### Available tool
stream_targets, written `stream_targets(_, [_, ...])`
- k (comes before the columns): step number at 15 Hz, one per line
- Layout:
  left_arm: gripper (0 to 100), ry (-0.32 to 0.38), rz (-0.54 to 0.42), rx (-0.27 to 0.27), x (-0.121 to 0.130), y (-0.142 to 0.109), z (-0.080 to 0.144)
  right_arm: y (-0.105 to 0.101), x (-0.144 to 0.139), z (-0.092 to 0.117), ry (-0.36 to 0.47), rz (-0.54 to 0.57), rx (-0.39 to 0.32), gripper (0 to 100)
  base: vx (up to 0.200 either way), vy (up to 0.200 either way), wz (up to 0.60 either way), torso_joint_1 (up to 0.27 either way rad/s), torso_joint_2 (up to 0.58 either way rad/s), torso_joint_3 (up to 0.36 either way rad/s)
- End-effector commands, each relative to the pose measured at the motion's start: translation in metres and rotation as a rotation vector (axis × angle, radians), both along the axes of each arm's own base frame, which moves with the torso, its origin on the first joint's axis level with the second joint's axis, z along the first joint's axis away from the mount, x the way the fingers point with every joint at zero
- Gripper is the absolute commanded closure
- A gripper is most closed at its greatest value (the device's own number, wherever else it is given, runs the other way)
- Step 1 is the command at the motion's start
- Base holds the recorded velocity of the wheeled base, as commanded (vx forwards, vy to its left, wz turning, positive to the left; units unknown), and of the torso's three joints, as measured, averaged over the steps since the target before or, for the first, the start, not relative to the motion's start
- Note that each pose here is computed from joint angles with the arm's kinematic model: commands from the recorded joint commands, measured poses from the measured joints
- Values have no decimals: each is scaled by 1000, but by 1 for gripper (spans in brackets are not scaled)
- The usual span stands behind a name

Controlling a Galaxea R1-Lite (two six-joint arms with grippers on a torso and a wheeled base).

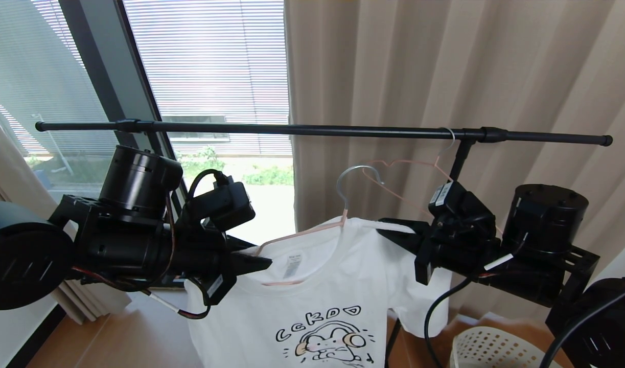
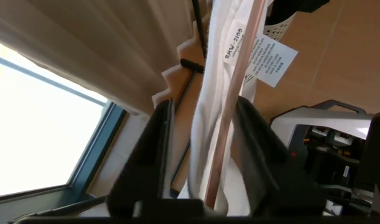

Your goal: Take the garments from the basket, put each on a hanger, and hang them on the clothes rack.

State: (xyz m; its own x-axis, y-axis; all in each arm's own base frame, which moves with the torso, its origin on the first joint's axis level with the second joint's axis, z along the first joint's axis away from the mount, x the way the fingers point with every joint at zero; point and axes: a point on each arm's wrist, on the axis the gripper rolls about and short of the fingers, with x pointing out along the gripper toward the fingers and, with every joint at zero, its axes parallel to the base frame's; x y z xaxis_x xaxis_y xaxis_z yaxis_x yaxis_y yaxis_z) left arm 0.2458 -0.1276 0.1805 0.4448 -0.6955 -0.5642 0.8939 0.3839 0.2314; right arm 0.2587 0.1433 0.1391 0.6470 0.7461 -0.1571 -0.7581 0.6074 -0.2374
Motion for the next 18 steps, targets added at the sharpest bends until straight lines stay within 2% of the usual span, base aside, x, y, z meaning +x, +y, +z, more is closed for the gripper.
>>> stream_targets(1, [100, 0, -1, -1, -1, 1, 0, 0, 0, 0, -1, 1, 0, 100, 0, 0, 0, 0, 0, 0])
stream_targets(12, [100, -17, -3, -7, -6, 3, 5, 1, 2, 3, -9, -5, 4, 100, 0, 0, 0, 0, 0, 0])
stream_targets(13, [100, -23, -3, -9, -7, 4, 6, 1, 2, 3, -9, -6, 4, 0, 0, 0, 0, 0, 0, 0])
stream_targets(18, [100, -36, 3, -17, -9, 5, 10, -8, 4, 4, -10, -32, 1, 0, 0, 0, 0, 0, 0, 0])
